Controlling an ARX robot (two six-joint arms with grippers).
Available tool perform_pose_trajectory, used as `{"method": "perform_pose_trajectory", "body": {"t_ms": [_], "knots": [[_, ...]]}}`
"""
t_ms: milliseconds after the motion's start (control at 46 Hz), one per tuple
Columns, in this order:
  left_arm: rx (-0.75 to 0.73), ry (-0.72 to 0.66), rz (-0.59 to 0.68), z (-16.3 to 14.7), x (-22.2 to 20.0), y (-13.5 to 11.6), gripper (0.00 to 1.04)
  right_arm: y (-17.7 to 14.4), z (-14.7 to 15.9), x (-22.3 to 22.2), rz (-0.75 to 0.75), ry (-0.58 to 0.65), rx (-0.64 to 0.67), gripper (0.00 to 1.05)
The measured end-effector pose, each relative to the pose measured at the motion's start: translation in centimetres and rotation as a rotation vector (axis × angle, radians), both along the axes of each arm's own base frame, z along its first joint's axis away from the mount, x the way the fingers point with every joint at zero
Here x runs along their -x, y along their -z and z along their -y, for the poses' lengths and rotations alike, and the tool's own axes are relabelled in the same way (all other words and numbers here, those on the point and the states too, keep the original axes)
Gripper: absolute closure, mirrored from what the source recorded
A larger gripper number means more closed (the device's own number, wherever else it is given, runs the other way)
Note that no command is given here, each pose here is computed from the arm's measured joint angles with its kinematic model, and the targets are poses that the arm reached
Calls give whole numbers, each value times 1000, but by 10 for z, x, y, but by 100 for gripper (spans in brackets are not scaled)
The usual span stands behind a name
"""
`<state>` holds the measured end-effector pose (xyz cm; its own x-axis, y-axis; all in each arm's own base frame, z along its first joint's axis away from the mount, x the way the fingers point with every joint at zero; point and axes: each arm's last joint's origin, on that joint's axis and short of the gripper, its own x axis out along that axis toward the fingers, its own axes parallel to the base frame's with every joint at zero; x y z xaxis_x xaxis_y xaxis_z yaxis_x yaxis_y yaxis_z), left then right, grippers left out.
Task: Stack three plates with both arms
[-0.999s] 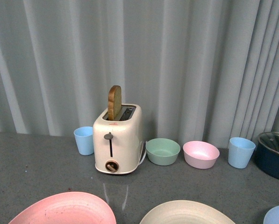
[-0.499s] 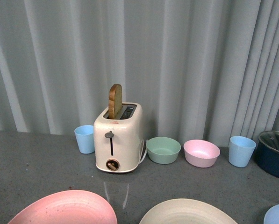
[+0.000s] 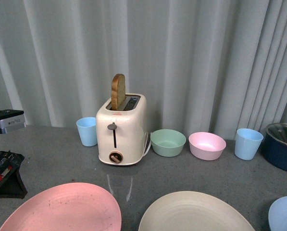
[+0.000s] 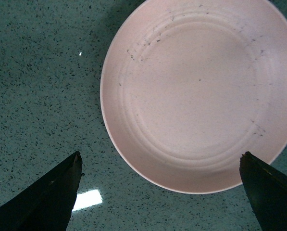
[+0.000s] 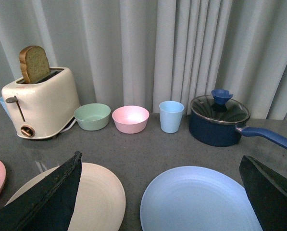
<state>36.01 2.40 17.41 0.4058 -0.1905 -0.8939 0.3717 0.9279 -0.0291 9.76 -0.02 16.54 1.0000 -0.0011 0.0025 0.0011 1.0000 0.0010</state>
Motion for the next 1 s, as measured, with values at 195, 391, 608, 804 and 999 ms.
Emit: {"method": "perform_pose_trajectory", "body": {"t_ms": [195,391,608,804,999], "knots": [[-57,5,-15,-3,-12,26,7,0,0,0,0,0,0,7],[-110,-16,-44,-17,-21,48,7,0,0,0,0,0,0,7],[-124,-53,-80,-33,-23,69,7,0,0,0,0,0,0,7],[-106,-50,-91,-33,-24,76,7,0,0,0,0,0,0,7],[-102,-53,-96,-33,-25,84,7,0,0,0,0,0,0,7]]}}
